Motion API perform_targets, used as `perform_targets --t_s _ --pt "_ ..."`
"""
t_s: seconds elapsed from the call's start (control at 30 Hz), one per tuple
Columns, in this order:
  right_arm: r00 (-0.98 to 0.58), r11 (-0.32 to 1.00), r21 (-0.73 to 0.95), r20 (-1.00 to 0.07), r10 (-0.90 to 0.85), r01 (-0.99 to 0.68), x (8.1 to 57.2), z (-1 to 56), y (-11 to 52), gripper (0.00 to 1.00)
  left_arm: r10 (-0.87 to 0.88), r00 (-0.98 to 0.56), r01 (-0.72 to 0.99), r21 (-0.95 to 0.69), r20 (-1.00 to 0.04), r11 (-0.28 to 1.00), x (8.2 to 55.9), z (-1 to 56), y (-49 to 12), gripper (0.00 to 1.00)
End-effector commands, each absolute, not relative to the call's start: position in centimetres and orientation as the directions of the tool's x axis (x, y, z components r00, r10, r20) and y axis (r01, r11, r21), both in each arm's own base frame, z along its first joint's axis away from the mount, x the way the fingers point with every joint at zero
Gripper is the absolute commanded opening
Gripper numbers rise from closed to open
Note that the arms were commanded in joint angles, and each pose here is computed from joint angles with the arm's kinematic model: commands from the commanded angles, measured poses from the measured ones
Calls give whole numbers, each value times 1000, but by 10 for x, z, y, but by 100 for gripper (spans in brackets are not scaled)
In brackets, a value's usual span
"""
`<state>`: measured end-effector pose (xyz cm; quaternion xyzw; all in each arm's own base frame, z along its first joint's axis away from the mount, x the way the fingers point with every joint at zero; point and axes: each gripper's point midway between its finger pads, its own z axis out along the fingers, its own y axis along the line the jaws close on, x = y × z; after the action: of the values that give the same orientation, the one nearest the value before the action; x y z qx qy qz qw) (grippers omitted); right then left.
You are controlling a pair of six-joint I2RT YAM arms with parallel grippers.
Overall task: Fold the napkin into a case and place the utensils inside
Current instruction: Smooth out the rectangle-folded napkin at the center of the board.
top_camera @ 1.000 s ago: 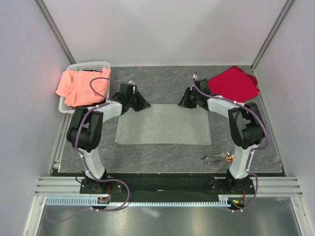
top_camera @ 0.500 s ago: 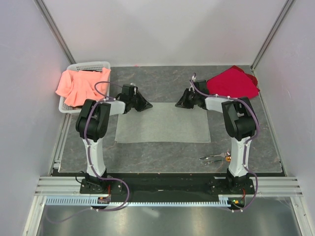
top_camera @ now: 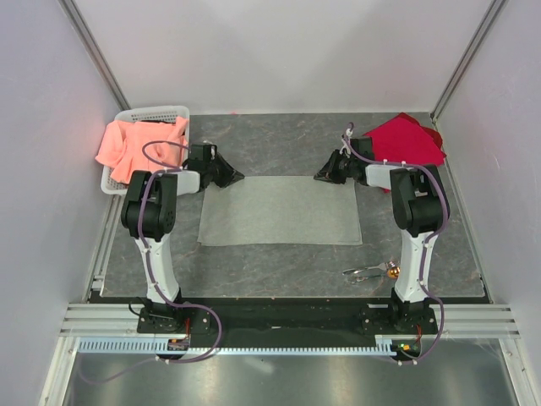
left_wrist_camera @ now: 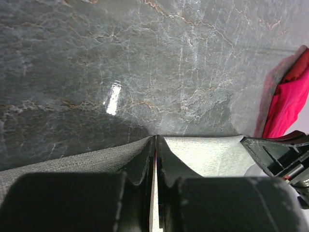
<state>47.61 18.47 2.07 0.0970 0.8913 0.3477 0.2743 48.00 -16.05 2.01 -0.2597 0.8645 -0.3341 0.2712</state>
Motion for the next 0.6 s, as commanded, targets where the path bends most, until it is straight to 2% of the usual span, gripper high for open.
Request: perform_targets --t_s 0.0,0.33,0.57 --pt "-840 773 634 -430 331 -20 476 -1 171 14 -616 -701 -281 -655 -360 702 484 22 -137 8" --pt "-825 801 599 -446 347 12 484 7 145 15 -598 -675 -348 -529 -432 774 483 25 -106 8" --pt "-816 851 521 -460 348 69 481 11 112 16 -556 -680 -311 -499 -478 809 487 33 -101 8"
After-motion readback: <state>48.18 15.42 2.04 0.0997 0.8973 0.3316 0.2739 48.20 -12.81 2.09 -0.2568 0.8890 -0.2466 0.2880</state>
